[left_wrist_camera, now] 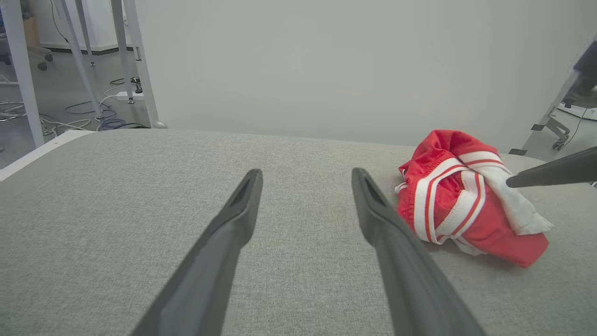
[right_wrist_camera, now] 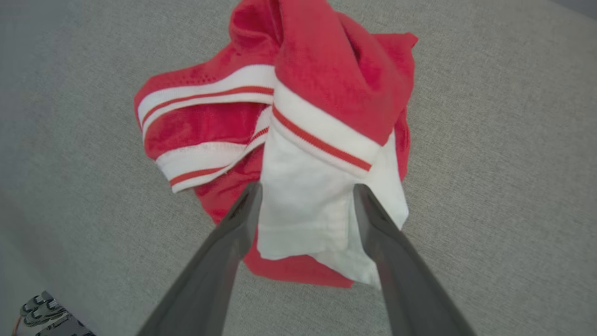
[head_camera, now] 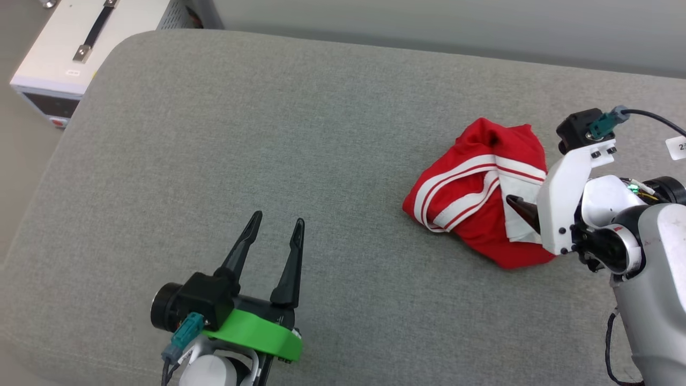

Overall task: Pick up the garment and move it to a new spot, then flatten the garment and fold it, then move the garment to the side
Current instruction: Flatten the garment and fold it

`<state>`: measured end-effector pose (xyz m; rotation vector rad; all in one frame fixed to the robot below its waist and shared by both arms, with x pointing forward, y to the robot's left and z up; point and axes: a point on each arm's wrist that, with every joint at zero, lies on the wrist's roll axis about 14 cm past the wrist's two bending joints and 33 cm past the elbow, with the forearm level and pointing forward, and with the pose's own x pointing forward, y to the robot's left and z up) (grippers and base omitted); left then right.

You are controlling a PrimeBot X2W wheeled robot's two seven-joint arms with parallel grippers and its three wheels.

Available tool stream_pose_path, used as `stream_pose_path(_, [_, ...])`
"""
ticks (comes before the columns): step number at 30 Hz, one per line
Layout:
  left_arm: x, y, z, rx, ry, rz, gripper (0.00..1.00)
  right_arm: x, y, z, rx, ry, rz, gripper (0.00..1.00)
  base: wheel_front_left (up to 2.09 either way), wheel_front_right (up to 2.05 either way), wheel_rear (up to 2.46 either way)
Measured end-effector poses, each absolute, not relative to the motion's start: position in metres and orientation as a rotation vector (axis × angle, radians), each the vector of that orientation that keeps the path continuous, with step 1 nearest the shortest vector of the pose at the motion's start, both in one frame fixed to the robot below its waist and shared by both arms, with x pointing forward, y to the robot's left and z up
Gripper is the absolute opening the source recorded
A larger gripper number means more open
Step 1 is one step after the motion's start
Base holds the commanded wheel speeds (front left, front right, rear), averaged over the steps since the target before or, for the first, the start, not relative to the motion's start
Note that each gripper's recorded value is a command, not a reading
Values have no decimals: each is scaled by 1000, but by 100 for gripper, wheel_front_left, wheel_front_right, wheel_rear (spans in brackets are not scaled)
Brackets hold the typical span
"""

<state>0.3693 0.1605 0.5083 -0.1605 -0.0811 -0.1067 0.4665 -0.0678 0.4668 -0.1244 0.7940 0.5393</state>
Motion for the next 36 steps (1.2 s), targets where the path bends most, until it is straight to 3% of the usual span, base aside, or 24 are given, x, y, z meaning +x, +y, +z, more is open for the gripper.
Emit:
stream_pose_path(10, [365, 176, 495, -148, -38, -53, 100, 484, -55, 423, -155, 889, 548, 100, 0, 0, 0])
stream_pose_path(11, [365, 177, 494, -147, -34, -48, 100, 483, -54, 418, -160, 900, 552, 89, 0, 0, 0])
stream_pose_path(13, [364, 179, 493, -149, -32, -40, 100, 483, -52, 415, -173, 901, 561, 0, 0, 0, 0])
stream_pose_path(23, [359, 177, 504, -165, -63, -46, 100, 510, -37, 478, -204, 664, 594, 0, 0, 0, 0])
stream_pose_path(32, [350, 180, 521, -167, -120, -42, 100, 534, -2, 617, -246, 148, 653, 0, 0, 0, 0])
stream_pose_path(36, [345, 182, 522, -171, -124, -34, 100, 525, -1, 632, -270, 11, 677, 0, 0, 0, 0])
